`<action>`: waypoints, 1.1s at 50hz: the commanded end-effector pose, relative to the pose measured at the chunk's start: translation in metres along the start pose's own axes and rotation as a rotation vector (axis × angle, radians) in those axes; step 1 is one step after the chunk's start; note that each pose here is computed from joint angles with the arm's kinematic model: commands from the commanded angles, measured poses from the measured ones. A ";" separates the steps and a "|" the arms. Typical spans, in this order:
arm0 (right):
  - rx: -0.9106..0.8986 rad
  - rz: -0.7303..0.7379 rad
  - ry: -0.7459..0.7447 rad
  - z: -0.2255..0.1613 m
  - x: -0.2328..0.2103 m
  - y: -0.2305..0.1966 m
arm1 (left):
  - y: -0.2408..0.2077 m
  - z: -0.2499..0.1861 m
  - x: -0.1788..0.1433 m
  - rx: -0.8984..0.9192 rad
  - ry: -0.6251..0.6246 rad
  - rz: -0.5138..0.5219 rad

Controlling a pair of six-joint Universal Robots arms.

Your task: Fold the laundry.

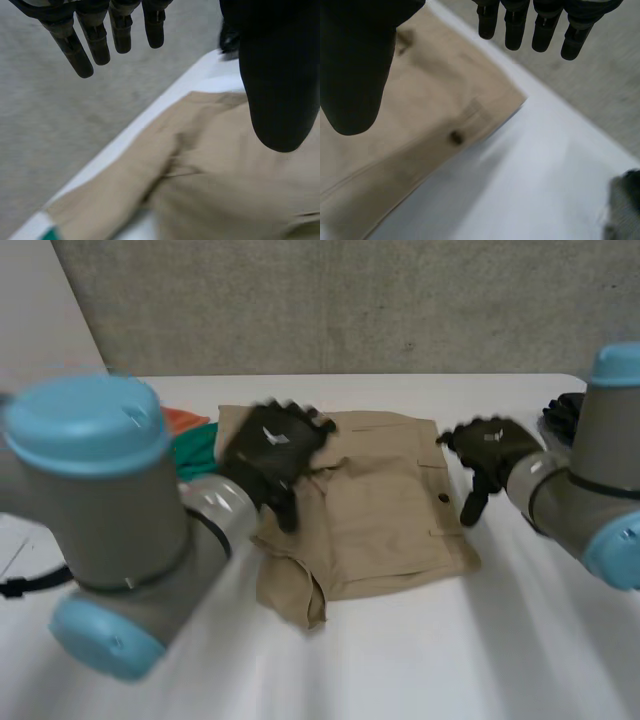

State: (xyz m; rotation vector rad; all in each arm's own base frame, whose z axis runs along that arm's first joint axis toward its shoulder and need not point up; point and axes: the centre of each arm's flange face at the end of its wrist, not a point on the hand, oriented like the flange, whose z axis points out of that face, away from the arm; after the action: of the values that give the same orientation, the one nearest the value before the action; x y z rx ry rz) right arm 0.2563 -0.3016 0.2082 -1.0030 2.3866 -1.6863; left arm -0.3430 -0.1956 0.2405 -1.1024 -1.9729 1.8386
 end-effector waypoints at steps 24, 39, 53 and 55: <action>0.001 -0.009 -0.051 -0.013 -0.022 0.058 | 0.102 0.075 -0.045 -0.427 -0.447 0.149; 0.035 -0.116 -0.093 -0.020 -0.041 0.060 | 0.079 0.056 -0.091 -0.317 -0.354 0.285; 0.016 -0.156 -0.091 -0.013 -0.038 0.073 | 0.079 -0.018 -0.057 -0.321 -0.162 0.176; 0.012 -0.165 -0.091 -0.009 -0.038 0.077 | 0.082 -0.023 -0.052 -0.324 -0.127 0.173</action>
State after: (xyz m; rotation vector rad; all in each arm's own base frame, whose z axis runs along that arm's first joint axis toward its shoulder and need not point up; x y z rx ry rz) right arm 0.2466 -0.2554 0.1446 -1.2450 2.2883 -1.6669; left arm -0.2695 -0.2376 0.1942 -1.2464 -2.4104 1.8483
